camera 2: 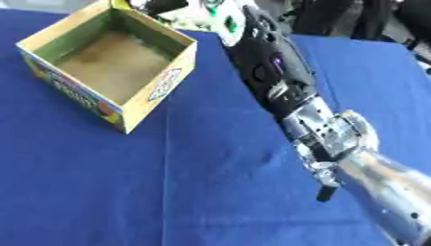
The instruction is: Pick up objects on the table and place them in the box.
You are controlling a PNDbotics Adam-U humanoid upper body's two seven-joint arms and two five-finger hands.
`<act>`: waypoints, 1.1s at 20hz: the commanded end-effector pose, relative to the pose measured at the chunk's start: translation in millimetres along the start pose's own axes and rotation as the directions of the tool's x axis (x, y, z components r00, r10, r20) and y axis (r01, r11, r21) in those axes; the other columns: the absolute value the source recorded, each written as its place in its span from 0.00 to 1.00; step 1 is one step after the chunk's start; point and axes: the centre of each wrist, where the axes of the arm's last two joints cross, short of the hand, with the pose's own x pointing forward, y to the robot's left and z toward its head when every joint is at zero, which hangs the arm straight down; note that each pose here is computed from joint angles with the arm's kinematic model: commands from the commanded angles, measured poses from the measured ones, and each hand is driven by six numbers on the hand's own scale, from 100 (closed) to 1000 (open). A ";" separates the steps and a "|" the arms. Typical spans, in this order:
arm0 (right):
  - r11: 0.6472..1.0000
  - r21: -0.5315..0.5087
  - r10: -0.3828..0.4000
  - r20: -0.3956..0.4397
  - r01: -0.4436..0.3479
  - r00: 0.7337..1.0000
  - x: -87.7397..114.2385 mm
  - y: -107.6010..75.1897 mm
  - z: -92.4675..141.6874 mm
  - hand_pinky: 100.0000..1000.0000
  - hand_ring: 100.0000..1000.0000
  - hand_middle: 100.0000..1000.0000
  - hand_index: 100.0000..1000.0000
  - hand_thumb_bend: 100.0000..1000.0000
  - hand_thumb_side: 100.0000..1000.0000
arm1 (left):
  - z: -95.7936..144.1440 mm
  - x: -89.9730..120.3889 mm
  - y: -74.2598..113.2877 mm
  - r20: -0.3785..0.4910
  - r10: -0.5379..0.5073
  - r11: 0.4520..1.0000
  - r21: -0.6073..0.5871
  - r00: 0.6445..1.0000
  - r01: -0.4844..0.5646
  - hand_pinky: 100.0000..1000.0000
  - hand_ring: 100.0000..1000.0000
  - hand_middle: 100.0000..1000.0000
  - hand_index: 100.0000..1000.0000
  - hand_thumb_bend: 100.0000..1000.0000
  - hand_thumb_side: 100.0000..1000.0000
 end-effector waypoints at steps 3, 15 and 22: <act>0.997 0.001 0.074 -0.021 -0.074 0.997 -10.7 6.5 -2.0 0.73 0.63 0.45 0.60 0.00 0.65 | -5.3 6.6 0.2 0.031 0.007 1.000 -0.007 1.000 -0.007 0.79 0.74 0.96 0.71 0.08 0.80; 0.967 0.041 0.253 -0.025 -0.252 0.967 -9.3 10.8 -2.3 0.82 0.79 0.72 0.94 0.60 0.82 | -3.9 6.0 -0.3 0.023 0.009 1.000 -0.009 1.000 -0.008 0.79 0.74 0.96 0.71 0.07 0.81; 0.955 0.021 0.296 -0.023 -0.296 0.955 -8.9 8.0 -1.9 0.80 0.77 0.68 0.89 0.44 0.78 | -3.7 5.9 -0.4 0.022 0.010 1.000 -0.007 1.000 -0.010 0.79 0.74 0.96 0.71 0.08 0.81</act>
